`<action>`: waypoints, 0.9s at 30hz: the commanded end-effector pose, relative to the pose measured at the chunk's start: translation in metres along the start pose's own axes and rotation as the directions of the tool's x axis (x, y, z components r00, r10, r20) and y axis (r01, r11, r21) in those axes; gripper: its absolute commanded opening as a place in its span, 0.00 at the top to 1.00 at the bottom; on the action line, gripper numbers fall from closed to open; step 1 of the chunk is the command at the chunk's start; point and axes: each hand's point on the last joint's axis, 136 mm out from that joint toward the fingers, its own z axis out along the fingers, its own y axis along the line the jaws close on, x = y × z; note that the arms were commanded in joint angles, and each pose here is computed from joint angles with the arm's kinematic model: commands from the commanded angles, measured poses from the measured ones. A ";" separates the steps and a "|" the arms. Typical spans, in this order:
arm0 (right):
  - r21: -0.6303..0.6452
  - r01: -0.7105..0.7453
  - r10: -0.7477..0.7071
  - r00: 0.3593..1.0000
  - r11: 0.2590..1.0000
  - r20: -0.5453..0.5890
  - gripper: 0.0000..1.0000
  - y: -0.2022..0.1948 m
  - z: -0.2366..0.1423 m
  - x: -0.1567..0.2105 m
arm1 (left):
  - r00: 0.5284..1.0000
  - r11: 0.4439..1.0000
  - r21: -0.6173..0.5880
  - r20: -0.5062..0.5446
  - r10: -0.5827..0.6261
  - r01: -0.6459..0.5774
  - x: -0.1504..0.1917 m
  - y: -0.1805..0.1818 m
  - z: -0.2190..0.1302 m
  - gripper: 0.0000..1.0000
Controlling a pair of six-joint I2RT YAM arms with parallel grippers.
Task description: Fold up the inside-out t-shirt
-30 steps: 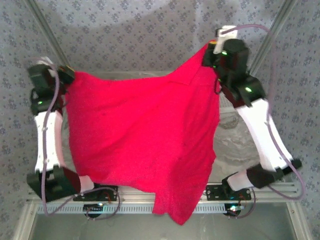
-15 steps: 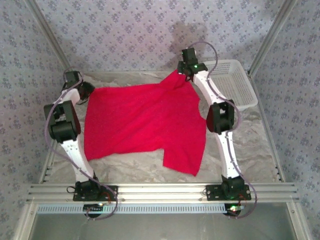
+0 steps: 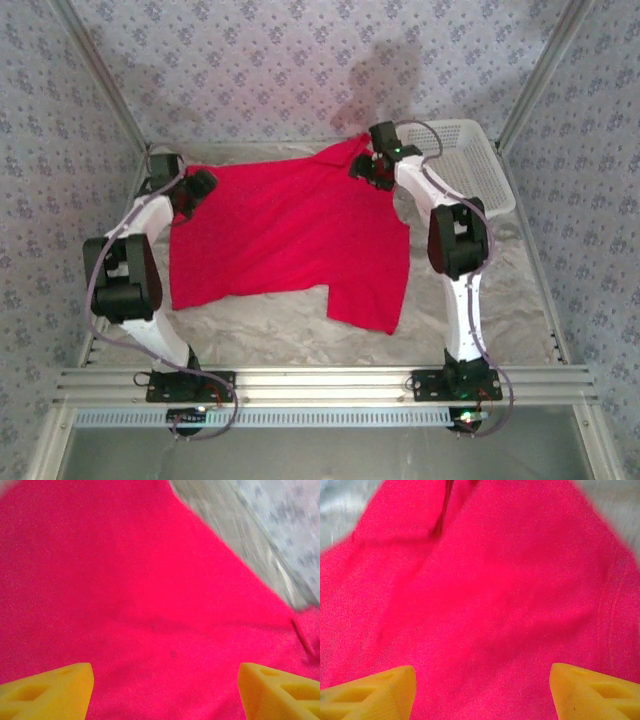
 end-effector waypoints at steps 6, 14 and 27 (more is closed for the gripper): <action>0.015 -0.069 0.071 0.978 0.997 -0.197 0.35 -0.034 -0.020 0.136 | 0.978 0.997 -0.053 -0.197 -0.066 0.056 0.080 0.060 0.002 0.24; 0.267 -0.015 0.100 0.946 0.964 -0.307 0.37 -0.121 -0.071 0.266 | 0.976 0.967 -0.247 -0.189 -0.108 0.059 0.092 0.135 -0.028 0.24; 0.168 -0.015 0.029 0.997 0.986 -0.078 0.36 -0.095 -0.139 0.214 | 0.987 0.956 -0.266 -0.128 0.095 -0.126 0.087 0.082 -0.052 0.24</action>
